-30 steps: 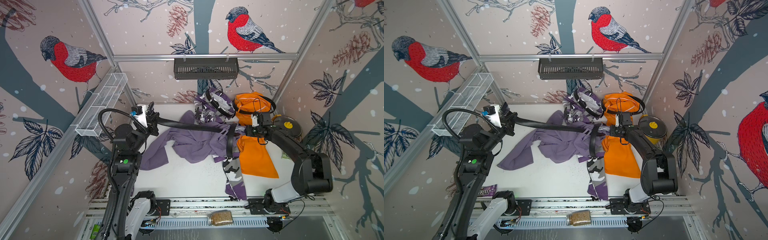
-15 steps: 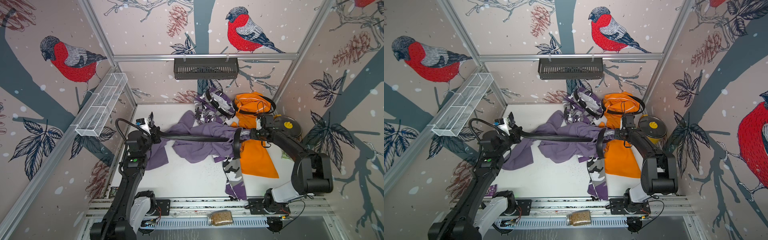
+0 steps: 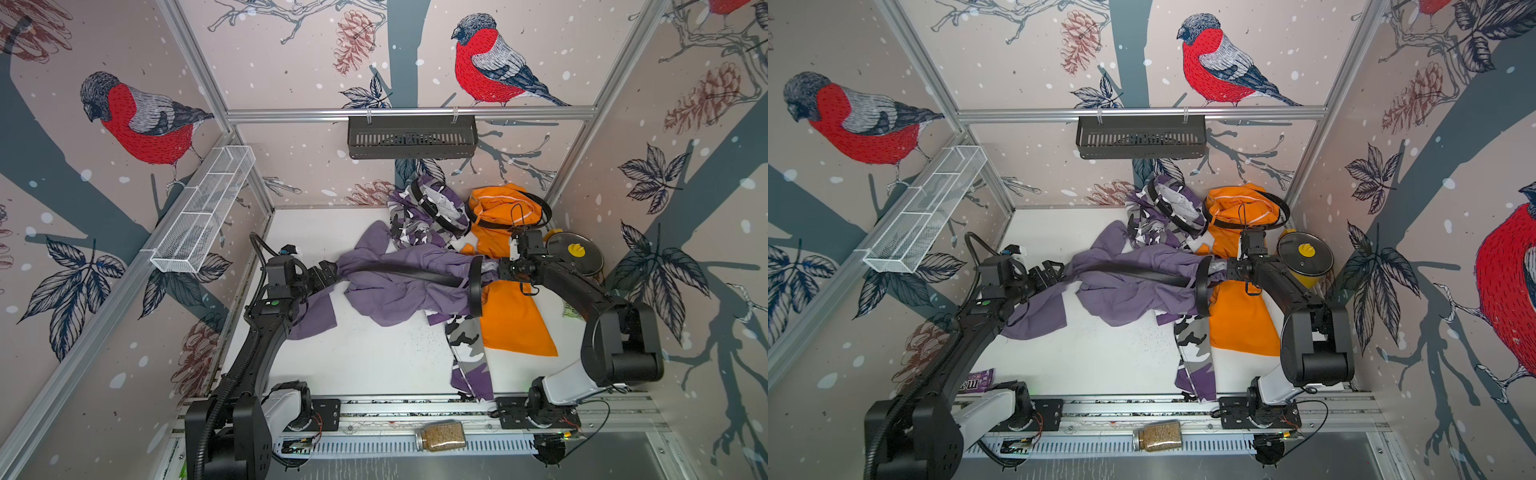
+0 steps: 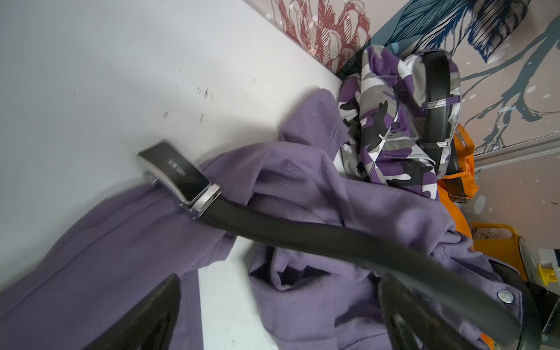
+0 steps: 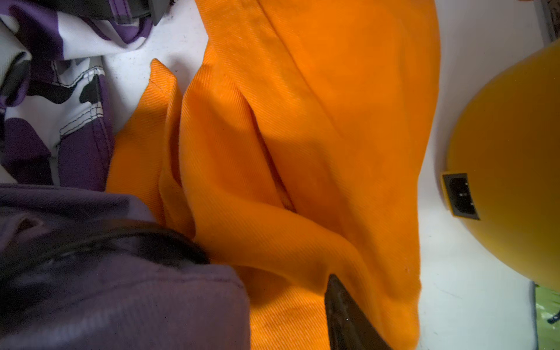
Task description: Remove the belt from the trousers
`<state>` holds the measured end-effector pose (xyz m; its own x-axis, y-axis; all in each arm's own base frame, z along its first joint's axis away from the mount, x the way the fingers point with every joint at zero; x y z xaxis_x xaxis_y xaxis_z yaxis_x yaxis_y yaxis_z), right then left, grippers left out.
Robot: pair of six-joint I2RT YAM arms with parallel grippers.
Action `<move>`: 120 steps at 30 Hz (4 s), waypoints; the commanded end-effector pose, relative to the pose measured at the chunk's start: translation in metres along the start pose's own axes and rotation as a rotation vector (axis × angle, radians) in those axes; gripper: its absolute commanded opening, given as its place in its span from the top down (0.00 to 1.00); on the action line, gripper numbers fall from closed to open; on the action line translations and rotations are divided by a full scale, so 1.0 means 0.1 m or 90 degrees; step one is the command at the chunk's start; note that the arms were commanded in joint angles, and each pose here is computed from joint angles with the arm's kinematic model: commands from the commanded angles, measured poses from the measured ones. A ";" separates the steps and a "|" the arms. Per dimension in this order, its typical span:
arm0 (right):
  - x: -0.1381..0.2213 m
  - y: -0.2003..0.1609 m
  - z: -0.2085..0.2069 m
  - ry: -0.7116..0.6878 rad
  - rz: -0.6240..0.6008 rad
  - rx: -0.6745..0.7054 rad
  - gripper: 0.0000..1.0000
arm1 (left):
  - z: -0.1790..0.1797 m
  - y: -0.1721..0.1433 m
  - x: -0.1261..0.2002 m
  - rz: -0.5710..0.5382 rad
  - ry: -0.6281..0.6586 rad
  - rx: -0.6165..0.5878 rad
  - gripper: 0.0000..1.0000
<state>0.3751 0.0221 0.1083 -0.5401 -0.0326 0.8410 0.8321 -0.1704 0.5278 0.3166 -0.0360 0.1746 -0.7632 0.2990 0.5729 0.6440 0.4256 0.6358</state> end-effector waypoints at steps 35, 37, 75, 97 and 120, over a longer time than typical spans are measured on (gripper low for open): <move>0.00 -0.01 0.12 0.024 -0.006 0.027 0.44 | -3.02 -1.52 -1.19 0.377 -0.376 -0.778 0.24; 0.00 -0.01 0.11 0.023 -0.005 0.027 0.44 | -3.03 -1.53 -1.14 0.377 -0.393 -0.771 0.27; -0.02 -0.04 0.18 0.042 0.002 0.035 0.42 | -2.57 -1.91 -0.83 0.486 -0.406 -0.717 0.99; -0.19 0.32 0.45 0.023 -0.022 0.079 0.37 | -2.48 -0.96 0.03 0.251 -0.250 -0.765 1.00; -0.29 0.30 0.22 -0.021 0.002 0.067 0.39 | -1.99 0.02 0.62 -0.069 -0.083 -0.718 1.00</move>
<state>0.4185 0.0562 0.1063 -0.5409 -0.0886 0.8364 0.8411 -0.0626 0.5373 0.2688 -0.1940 0.2905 -0.6854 0.4531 0.5701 0.2682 -0.5707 0.7761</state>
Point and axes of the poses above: each gripper's point midway between its finger pads, its own x axis back along the fingers, its own z axis along the line the jaws close on, y = z × x, the point moved 2 cm from there along x, back along the fingers, and after that the axes turned 5 degrees about -x, right-handed, at the moved point
